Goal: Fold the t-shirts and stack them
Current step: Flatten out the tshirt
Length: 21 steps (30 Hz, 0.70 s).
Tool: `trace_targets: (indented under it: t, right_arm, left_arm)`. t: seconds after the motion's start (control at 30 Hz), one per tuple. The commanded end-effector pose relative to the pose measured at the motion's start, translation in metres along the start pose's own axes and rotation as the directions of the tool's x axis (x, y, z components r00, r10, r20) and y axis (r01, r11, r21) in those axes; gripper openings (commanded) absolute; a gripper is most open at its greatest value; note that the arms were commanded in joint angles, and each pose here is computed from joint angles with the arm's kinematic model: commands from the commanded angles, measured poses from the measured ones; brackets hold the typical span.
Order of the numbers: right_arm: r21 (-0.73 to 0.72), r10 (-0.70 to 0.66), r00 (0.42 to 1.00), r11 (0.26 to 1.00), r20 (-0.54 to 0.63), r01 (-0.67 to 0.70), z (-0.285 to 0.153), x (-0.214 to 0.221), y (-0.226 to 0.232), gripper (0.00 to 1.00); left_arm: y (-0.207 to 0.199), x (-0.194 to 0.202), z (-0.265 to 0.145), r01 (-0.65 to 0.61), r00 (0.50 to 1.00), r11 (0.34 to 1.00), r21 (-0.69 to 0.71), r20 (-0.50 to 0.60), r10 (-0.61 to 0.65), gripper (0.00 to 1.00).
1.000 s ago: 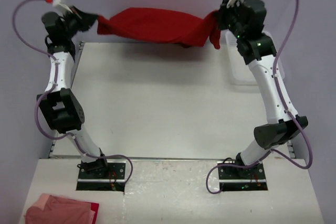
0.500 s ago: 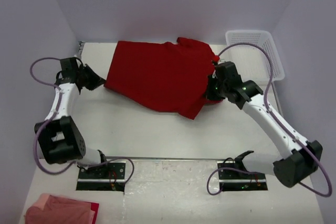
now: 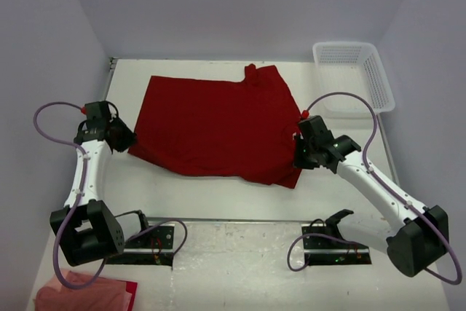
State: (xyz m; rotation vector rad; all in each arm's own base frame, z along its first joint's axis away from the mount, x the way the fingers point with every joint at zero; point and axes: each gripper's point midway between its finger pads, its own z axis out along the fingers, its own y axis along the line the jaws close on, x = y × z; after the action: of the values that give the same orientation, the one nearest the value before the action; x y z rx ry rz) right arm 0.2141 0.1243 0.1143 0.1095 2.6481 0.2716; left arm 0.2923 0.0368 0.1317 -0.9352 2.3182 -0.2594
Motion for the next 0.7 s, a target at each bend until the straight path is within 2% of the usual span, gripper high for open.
trace_targets:
  t: [0.0, 0.2, 0.43, 0.67]
  right_arm:
    - [-0.035, 0.032, 0.999, 0.999, 0.019, -0.031, -0.007, 0.004, 0.005, 0.00]
    - [-0.128, 0.081, 0.997, 0.988, -0.015, -0.082, -0.021, 0.024, 0.017, 0.00]
    - [-0.162, 0.065, 0.995, 0.984, -0.076, -0.076, -0.039, 0.056, 0.038, 0.00]
    - [-0.148, 0.029, 0.994, 0.988, -0.105, -0.045, -0.037, 0.080, 0.052, 0.00]
  left_arm:
    - [0.023, 0.010, -0.002, -0.021, 1.000, 0.995, -0.102, -0.021, 0.019, 0.00]
    - [0.054, 0.027, -0.007, 0.036, 0.999, 0.973, -0.230, -0.005, -0.038, 0.00]
    - [0.082, 0.011, -0.046, 0.178, 0.982, 0.886, -0.428, 0.132, -0.134, 0.00]
    - [0.085, 0.019, -0.049, 0.179, 0.983, 0.877, -0.445, 0.111, -0.144, 0.00]
